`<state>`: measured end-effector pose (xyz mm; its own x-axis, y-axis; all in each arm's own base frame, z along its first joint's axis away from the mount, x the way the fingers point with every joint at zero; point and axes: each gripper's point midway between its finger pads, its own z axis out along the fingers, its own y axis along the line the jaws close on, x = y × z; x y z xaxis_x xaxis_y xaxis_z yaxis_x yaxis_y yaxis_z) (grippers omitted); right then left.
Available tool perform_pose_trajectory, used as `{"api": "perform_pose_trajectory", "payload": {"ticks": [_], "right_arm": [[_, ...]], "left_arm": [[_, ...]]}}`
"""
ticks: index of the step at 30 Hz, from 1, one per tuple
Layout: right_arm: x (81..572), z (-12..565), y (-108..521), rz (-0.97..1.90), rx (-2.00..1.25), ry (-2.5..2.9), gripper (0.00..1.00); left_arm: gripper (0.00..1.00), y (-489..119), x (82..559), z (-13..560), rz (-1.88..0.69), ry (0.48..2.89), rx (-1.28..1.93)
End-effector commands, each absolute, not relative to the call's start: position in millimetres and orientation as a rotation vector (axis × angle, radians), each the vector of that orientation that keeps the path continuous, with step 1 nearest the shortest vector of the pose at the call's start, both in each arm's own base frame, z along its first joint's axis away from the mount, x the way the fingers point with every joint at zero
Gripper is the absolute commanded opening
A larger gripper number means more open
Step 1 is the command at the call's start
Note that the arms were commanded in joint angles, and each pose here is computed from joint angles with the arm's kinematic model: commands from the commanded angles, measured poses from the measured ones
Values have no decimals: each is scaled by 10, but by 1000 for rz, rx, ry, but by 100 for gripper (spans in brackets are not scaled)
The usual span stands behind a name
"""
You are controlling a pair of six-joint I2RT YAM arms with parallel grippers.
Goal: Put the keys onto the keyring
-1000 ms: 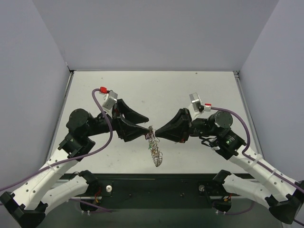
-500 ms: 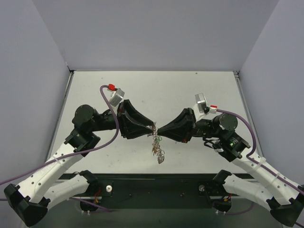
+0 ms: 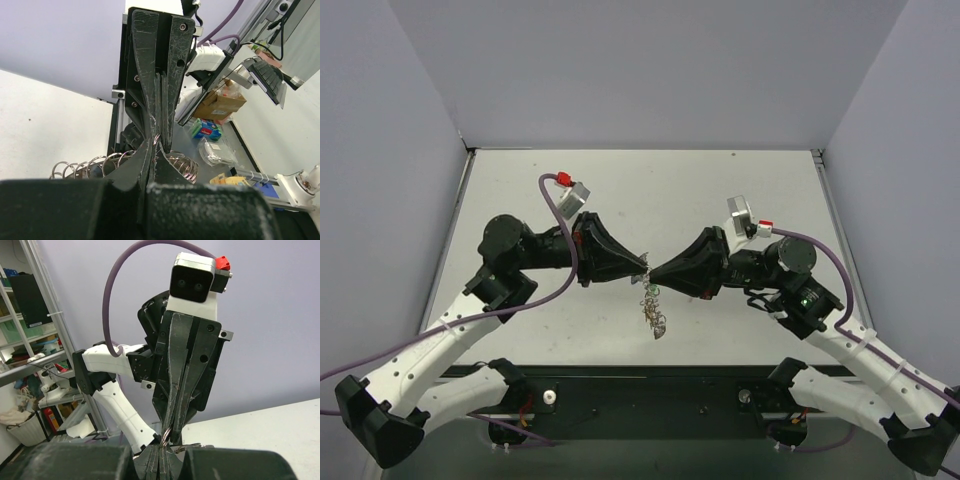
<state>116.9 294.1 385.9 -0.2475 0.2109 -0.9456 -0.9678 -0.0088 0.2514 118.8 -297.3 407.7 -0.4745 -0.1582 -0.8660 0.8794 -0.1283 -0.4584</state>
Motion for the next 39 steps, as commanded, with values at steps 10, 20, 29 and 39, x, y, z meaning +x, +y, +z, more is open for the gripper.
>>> {"api": "perform_pose_trajectory", "payload": {"ticks": [10, 20, 29, 39], "right_arm": [[1229, 3989, 2746, 1227, -954, 1185, 56], [1245, 3898, 2904, 1234, -1123, 1263, 50], [1303, 3698, 2921, 1205, -1167, 1350, 43], [1325, 3607, 2946, 1210, -1185, 1374, 42]], "left_arm": [[0, -2733, 1358, 4148, -1227, 1578, 988], [0, -2892, 1377, 3600, -779, 1831, 1338], [0, -2886, 1401, 3792, -752, 1753, 1325], [0, -2941, 1274, 3886, -839, 1684, 1360]]}}
